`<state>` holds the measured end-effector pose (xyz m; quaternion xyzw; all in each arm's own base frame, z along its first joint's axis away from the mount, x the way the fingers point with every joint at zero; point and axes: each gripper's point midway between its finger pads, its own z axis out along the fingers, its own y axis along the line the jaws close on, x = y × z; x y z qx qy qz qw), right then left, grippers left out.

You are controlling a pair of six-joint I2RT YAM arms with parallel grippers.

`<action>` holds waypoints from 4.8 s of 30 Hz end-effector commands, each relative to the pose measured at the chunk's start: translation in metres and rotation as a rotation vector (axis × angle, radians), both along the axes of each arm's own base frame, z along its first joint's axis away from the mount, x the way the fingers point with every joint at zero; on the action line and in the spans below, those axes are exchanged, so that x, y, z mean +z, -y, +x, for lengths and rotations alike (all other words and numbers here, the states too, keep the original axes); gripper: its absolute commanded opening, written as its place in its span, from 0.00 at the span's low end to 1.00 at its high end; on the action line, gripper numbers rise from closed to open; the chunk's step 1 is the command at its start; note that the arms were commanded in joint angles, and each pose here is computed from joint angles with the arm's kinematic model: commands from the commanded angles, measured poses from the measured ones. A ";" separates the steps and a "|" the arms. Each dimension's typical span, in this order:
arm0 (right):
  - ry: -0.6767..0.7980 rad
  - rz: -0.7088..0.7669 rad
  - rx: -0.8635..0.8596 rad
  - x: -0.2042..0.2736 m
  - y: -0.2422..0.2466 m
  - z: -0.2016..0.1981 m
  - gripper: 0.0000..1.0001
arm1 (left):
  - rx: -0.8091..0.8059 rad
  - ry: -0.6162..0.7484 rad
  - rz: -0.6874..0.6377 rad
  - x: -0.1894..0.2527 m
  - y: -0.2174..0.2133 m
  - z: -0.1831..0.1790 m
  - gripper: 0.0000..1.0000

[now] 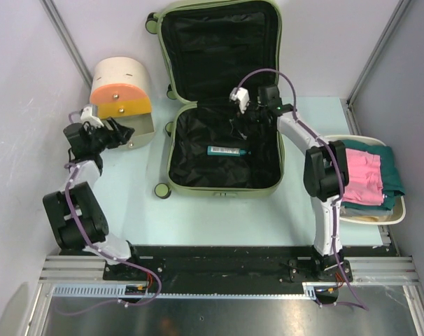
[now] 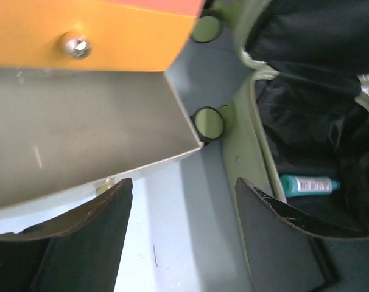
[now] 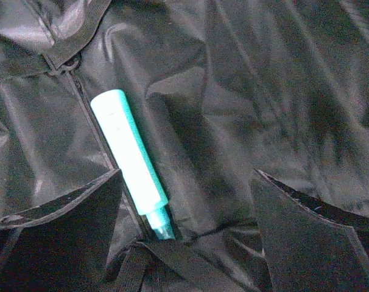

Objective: Open, take out, and arrange the luggage

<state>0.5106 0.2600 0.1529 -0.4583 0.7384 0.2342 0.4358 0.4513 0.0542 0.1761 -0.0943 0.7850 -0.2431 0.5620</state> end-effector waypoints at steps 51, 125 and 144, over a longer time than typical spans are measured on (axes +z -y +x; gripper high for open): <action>-0.287 0.105 0.469 0.038 -0.126 -0.135 0.00 | -1.060 0.927 1.219 0.046 0.238 -0.068 0.67; 0.349 0.014 0.520 0.073 -0.104 -0.113 0.92 | -0.844 0.299 0.476 0.050 0.199 -0.071 0.00; 0.370 0.090 0.276 0.090 -0.067 -0.066 1.00 | -0.032 0.042 0.560 0.070 -0.039 -0.014 0.00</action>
